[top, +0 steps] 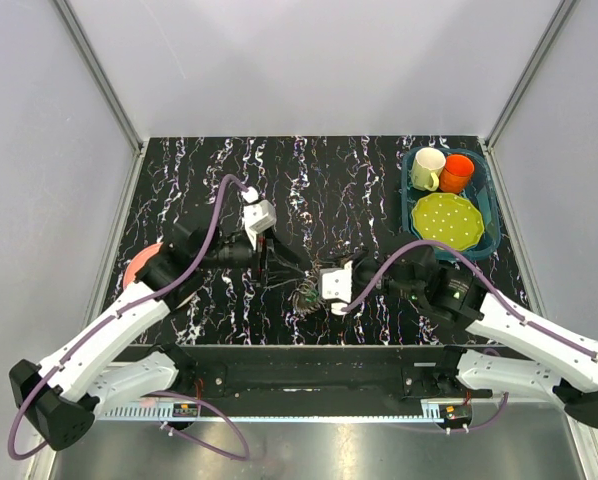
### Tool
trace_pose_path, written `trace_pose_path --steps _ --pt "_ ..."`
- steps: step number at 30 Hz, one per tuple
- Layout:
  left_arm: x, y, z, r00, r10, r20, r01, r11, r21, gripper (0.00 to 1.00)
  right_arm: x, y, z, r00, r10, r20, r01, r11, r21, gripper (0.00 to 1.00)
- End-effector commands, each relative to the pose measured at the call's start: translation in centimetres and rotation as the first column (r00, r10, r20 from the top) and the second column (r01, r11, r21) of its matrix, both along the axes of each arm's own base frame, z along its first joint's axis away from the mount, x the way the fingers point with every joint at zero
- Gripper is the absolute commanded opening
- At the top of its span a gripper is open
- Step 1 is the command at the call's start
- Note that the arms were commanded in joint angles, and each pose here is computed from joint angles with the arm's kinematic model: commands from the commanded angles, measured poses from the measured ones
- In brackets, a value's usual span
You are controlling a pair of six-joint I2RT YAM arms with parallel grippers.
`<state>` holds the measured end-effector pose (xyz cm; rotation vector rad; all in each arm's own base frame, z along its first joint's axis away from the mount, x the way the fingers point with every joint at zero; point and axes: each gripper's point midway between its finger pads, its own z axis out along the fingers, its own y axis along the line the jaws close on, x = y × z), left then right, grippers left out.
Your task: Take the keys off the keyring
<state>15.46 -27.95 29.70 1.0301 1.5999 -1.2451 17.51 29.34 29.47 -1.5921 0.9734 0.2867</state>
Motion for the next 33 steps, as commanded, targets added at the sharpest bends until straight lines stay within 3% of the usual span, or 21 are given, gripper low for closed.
trace_pose_path --steps 1,6,15,28,33 --pt "-2.2 -0.8 1.4 0.981 -0.194 0.027 0.195 0.98 -0.04 0.45 -1.0 0.1 2.8 0.999 0.041 0.016 -0.043 0.993 0.111 0.0" --pt "-2.7 -1.1 0.8 0.967 -0.256 -0.012 0.255 0.966 -0.036 0.47 -1.1 0.0 3.7 0.998 0.045 0.038 -0.05 0.991 0.125 0.0" --pt "-1.9 -1.0 2.0 0.973 -0.205 0.105 0.211 0.976 -0.046 0.52 -1.9 0.2 5.1 0.995 0.087 0.054 -0.095 0.984 0.149 0.0" --pt "-1.8 -1.5 3.0 0.956 -0.248 0.154 0.26 0.963 -0.063 0.53 -2.7 0.6 5.5 0.989 0.137 0.059 -0.145 0.977 0.157 0.0" --pt "-2.3 -1.8 2.3 0.948 -0.298 0.107 0.306 0.95 -0.068 0.53 -2.9 0.3 5.8 0.988 0.141 0.069 -0.151 0.974 0.166 0.0"
